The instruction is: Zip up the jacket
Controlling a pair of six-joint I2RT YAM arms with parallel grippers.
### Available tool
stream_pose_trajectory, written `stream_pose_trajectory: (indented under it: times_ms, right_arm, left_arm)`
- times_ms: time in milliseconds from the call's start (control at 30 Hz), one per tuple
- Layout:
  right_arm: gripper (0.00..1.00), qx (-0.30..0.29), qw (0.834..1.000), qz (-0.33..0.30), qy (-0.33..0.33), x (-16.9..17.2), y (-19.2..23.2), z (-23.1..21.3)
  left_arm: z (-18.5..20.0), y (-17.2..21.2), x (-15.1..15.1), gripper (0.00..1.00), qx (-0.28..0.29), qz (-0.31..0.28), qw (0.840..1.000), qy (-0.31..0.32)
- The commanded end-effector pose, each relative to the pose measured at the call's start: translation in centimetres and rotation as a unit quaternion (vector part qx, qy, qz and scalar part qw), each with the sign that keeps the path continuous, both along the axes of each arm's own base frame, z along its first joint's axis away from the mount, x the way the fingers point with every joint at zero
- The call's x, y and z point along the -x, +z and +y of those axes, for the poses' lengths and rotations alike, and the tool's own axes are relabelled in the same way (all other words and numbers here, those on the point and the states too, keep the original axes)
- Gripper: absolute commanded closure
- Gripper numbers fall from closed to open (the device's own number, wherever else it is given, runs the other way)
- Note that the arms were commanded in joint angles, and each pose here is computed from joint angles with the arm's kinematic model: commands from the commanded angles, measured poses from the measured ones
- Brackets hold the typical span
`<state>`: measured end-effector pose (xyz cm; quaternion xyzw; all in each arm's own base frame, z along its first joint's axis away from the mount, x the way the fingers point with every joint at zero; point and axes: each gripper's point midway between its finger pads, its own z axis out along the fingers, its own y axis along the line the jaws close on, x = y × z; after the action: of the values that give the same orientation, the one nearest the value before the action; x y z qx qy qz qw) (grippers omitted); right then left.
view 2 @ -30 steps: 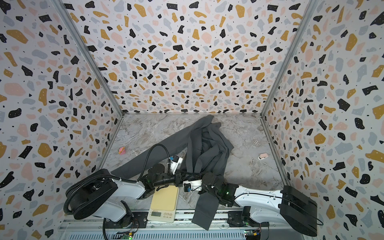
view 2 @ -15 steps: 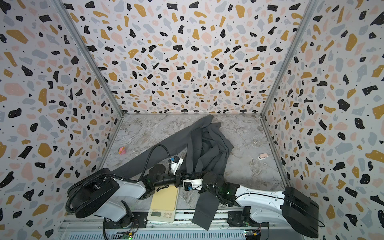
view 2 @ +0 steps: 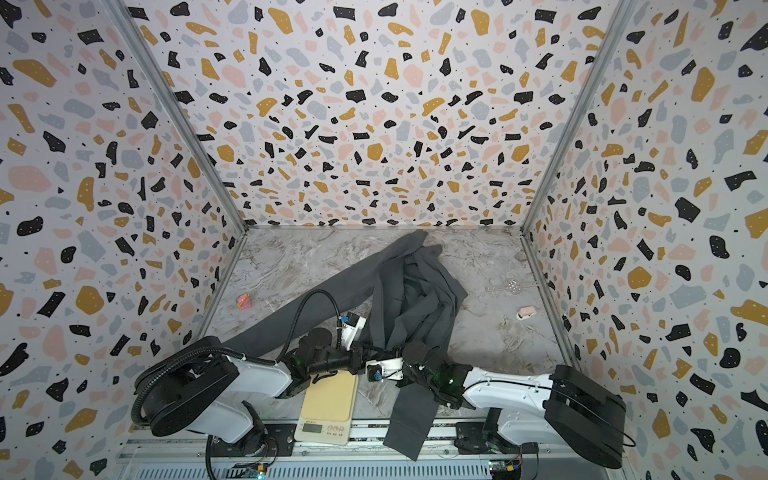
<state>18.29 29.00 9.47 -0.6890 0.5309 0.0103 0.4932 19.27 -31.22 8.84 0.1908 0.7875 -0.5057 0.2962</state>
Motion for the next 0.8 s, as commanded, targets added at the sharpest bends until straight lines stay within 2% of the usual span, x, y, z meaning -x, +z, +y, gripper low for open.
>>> stream_pose_trajectory:
  times_ms: [0, 233, 267, 367, 433, 600, 700, 767]
  right_arm:
    - [1.0, -0.022, 0.999, 0.0, -0.026, -1.5, 1.6, -0.1]
    - [1.0, -0.082, 0.996, 0.014, -0.024, -1.7, 3.3, -0.2]
    - [1.0, -0.084, 0.996, 0.017, -0.025, -1.8, 3.3, -0.1]
    - [1.0, -0.092, 0.995, 0.031, -0.017, -1.6, 3.3, 0.0]
    - [1.0, -0.103, 0.994, 0.043, -0.01, -1.4, 3.6, 0.2]
    - [1.0, -0.112, 0.992, 0.064, -0.007, -1.4, 3.7, 0.3]
    - [1.0, -0.123, 0.989, 0.081, -0.01, -1.4, 4.1, 0.5]
    - [1.0, -0.141, 0.985, 0.101, -0.01, -1.3, 4.7, 0.7]
  left_arm:
    - [-0.7, 1.5, 0.7, 1.0, 0.022, -0.023, 0.999, -0.031]
    - [0.1, 2.3, 1.2, 1.0, 0.024, -0.039, 0.999, -0.025]
    - [0.3, 2.4, 1.2, 0.96, 0.025, -0.041, 0.999, -0.023]
    - [0.6, 2.7, 1.4, 0.72, 0.026, -0.048, 0.998, -0.02]
    - [0.9, 2.7, 1.4, 0.61, 0.024, -0.054, 0.998, -0.016]
    - [2.5, 2.8, 1.0, 0.45, 0.011, -0.067, 0.997, 0.024]
    - [4.1, 3.6, 0.2, 0.4, 0.014, -0.064, 0.995, 0.079]
    - [5.0, 4.7, -0.4, 0.36, 0.036, -0.045, 0.99, 0.127]
